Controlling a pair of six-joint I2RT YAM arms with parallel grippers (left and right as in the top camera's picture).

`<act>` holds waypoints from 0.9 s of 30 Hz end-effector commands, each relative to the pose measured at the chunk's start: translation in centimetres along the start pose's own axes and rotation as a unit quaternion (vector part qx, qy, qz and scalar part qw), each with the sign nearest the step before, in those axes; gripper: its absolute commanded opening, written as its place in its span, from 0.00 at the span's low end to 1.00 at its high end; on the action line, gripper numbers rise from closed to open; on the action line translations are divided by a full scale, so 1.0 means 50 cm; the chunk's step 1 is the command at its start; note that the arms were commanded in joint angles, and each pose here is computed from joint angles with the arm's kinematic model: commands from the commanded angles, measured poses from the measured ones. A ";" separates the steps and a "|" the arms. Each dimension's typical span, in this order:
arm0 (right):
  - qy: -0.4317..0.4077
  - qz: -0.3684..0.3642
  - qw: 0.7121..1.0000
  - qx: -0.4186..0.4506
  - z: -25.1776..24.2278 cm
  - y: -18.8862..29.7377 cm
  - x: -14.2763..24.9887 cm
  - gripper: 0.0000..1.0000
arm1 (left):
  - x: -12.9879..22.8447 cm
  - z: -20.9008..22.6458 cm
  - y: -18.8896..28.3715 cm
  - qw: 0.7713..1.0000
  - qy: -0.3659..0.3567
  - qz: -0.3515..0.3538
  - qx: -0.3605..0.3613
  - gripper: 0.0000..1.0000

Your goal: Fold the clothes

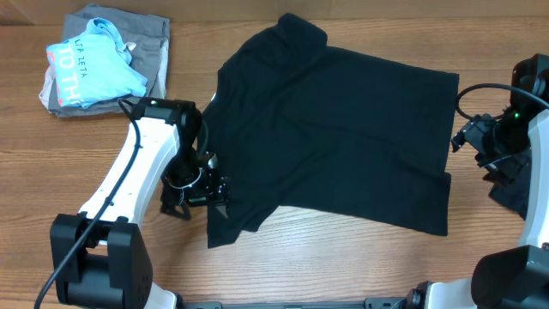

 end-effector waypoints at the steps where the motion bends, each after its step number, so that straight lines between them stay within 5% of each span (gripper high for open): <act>1: 0.002 -0.007 1.000 -0.013 0.006 0.005 -0.004 0.76 | -0.025 -0.005 0.012 0.999 -0.020 -0.041 -0.003 0.68; 4: 0.003 -0.008 1.000 -0.020 0.012 0.005 -0.005 0.69 | -0.080 -0.009 0.040 0.993 -0.038 -0.108 -0.008 0.54; 5: 0.003 -0.007 1.000 -0.024 0.015 0.004 -0.005 0.63 | -0.104 -0.011 0.052 0.990 -0.046 -0.136 -0.010 0.41; 6: 0.003 -0.005 1.000 -0.027 0.017 0.002 -0.004 0.58 | -0.124 -0.012 0.062 0.986 -0.053 -0.160 -0.011 0.14; 7: 0.003 -0.003 1.000 -0.028 0.018 0.000 -0.003 0.52 | -0.145 -0.015 0.071 0.981 -0.057 -0.184 -0.010 0.04; 11: 0.010 0.020 0.999 -0.027 0.024 -0.037 0.013 0.20 | -0.193 -0.025 0.083 0.971 -0.066 -0.230 -0.002 0.04; 14: 0.023 0.033 0.999 -0.025 0.036 -0.086 0.029 0.11 | -0.220 -0.027 0.078 0.968 -0.073 -0.241 -0.003 0.04; 27: 0.038 0.106 0.993 -0.044 0.039 -0.267 0.115 0.06 | -0.314 0.024 -0.040 0.981 -0.041 -0.187 -0.008 0.04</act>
Point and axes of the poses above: each gripper's point midway between its finger pads, its own y axis back along the fingers, its own z axis along the line the jaws close on, x = y × z, the point moved 2 cm from there along y, back along the fingers, and after that the axes turned 11 degrees about -y, right-handed, at the moved point
